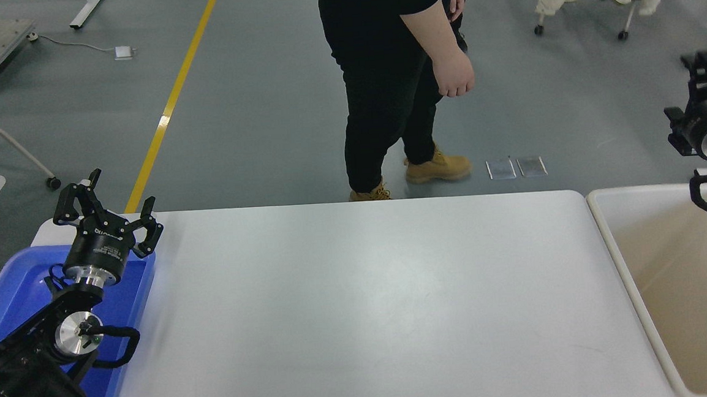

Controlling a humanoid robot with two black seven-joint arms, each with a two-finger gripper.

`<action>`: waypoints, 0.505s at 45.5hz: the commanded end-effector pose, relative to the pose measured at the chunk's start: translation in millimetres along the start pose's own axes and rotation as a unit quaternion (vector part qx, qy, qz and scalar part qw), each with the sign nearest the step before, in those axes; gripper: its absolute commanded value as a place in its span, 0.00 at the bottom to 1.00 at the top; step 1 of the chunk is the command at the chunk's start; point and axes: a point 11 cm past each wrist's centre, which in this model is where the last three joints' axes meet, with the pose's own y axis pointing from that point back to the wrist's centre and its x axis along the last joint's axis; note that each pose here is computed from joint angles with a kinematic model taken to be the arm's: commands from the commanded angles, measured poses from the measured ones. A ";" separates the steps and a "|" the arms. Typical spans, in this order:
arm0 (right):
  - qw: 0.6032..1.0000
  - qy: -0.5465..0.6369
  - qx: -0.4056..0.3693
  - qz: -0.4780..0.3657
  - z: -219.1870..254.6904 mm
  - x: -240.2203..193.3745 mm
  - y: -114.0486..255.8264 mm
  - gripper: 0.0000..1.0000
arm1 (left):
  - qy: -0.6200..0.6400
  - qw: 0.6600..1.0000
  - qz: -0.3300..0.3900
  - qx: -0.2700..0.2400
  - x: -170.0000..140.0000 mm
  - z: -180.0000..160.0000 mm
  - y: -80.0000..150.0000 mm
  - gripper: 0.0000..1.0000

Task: Clean the table surface

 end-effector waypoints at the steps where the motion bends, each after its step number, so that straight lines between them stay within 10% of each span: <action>1: 0.989 -0.079 0.116 -0.045 -31.6 -30.9 15.0 0.99 | 0.000 1.000 0.000 0.000 0.0 -0.1 0.0 1.00; 23: 0.989 -0.144 -0.019 -0.023 122.8 -66.8 73.5 0.99 | 0.000 1.000 0.000 0.000 0.0 -0.1 0.0 1.00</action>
